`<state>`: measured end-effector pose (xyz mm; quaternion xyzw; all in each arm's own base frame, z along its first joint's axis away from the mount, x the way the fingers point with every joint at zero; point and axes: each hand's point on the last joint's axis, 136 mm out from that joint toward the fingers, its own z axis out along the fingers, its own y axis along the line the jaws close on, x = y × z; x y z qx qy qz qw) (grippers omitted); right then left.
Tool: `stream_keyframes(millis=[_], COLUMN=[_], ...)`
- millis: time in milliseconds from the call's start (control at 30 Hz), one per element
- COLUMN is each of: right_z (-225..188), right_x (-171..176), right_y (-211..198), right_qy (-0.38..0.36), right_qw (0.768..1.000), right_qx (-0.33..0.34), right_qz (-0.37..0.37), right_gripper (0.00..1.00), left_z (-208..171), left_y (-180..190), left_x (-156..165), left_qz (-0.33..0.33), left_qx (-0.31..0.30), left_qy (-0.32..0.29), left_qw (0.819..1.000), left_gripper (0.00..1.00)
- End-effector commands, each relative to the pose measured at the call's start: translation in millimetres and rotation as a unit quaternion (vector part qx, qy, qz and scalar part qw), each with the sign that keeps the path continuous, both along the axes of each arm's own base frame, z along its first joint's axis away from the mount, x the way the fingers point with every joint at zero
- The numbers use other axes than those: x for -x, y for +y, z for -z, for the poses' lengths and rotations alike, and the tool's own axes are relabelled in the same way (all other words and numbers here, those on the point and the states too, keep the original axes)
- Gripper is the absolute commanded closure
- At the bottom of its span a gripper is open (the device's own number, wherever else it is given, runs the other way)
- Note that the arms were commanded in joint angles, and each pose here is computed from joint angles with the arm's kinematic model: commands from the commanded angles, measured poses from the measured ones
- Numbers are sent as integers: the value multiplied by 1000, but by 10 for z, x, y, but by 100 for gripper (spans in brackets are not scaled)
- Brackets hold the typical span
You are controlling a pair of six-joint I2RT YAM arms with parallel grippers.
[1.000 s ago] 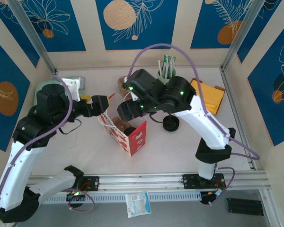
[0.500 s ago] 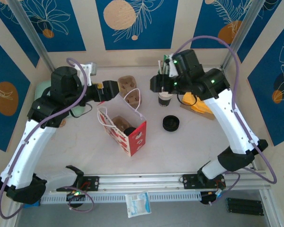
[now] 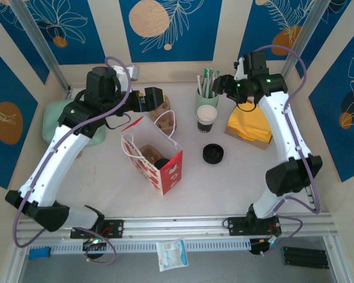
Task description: Pack the takeout coffee
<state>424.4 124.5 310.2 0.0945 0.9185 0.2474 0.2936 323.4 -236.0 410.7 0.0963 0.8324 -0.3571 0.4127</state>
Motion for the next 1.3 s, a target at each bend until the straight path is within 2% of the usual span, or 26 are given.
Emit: stream_keyframes(millis=[0, 300, 533, 933, 1267], right_z=[38, 451, 632, 858, 985], right_x=[-278, -974, -1252, -1438, -1513], right_y=[-5, -70, -40, 39, 20], right_qy=[-17, -6, 0, 9, 12], right_qw=[1000, 999, 998, 998, 998], right_qx=[-9, 27, 31, 25, 30], right_qz=[-20, -41, -49, -55, -50], right_gripper=[41, 63, 64, 66, 75], left_z=[-203, -87, 16, 65, 89], left_y=[-87, -131, -207, -221, -214], left_x=[-22, -199, -305, -367, -373], left_qz=[20, 13, 20, 18, 17], left_qx=[8, -18, -28, -35, -38], left_qy=[-31, -22, -6, -2, 1], left_qw=[999, 1000, 999, 999, 999], left_gripper=[1, 1, 1, 1, 1])
